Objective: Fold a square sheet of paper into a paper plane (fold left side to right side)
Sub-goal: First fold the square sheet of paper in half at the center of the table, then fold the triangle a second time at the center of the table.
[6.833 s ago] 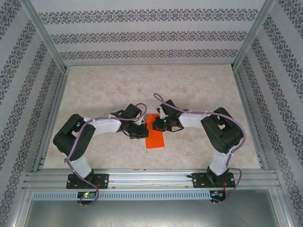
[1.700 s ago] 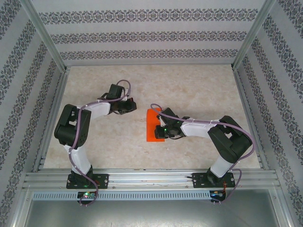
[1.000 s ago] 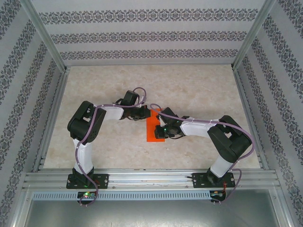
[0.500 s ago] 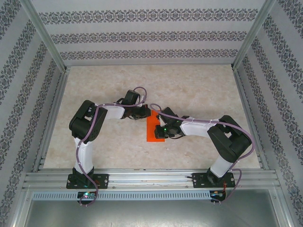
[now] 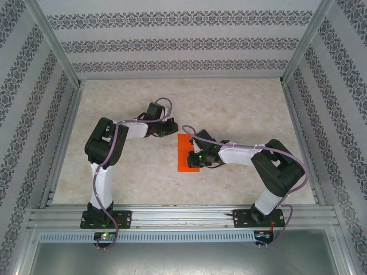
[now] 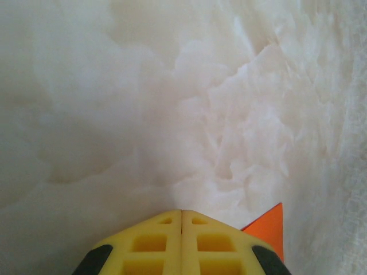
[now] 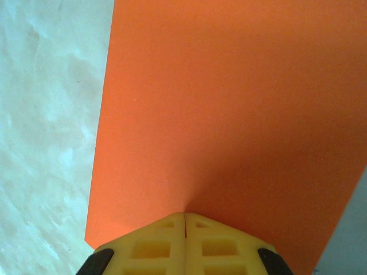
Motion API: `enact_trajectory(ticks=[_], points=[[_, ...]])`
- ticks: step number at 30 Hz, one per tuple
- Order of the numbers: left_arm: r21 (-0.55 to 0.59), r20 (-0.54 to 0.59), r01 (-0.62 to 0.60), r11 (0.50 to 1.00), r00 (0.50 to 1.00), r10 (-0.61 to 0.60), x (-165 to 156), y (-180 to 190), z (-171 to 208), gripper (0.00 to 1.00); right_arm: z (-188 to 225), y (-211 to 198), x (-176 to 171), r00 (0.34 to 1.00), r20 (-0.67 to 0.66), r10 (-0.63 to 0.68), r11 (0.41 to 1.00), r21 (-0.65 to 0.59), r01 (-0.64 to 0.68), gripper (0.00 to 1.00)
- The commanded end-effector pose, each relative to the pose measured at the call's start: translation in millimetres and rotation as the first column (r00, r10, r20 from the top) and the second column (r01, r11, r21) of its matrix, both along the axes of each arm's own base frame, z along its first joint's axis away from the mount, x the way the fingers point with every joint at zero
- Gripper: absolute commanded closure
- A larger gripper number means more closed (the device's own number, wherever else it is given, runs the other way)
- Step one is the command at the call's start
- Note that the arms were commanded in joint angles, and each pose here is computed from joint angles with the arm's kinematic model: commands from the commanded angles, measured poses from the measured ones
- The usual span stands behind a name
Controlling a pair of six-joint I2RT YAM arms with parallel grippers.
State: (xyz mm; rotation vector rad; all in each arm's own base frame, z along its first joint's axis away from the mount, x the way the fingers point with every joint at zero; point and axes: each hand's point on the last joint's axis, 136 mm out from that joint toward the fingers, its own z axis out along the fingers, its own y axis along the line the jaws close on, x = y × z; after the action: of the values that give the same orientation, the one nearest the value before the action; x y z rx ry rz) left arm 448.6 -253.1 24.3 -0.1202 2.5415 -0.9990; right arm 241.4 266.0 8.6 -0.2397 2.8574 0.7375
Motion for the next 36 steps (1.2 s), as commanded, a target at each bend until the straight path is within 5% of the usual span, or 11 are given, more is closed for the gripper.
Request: enact_trajectory(ticks=[1, 8, 15, 22, 36], points=[[0.074, 0.015, -0.092, 0.993, 0.996, 0.091, 17, 28, -18, 1.0, -59, -65, -70, 0.963, -0.267, -0.032, 0.964, -0.262, -0.041, 1.0], [0.024, 0.102, -0.072, 0.997, 0.992, 0.069, 5, 27, 30, 1.0, -49, -52, -62, 0.969, -0.247, -0.031, 0.979, -0.202, -0.021, 1.0], [-0.053, 0.081, 0.026, 0.998, 0.997, -0.022, -58, 6, 64, 1.0, -45, -45, -57, 0.972, -0.232, -0.031, 0.984, -0.176, -0.01, 1.0], [-0.062, -0.028, 0.082, 0.995, 0.996, -0.084, -108, -18, 43, 1.0, -46, -45, -57, 0.973, -0.229, -0.033, 0.984, -0.178, -0.009, 1.0], [0.029, -0.184, 0.104, 0.994, 0.978, -0.097, -135, -20, -14, 1.0, -31, -33, -50, 0.979, -0.2, -0.022, 0.992, -0.125, -0.004, 0.97]])
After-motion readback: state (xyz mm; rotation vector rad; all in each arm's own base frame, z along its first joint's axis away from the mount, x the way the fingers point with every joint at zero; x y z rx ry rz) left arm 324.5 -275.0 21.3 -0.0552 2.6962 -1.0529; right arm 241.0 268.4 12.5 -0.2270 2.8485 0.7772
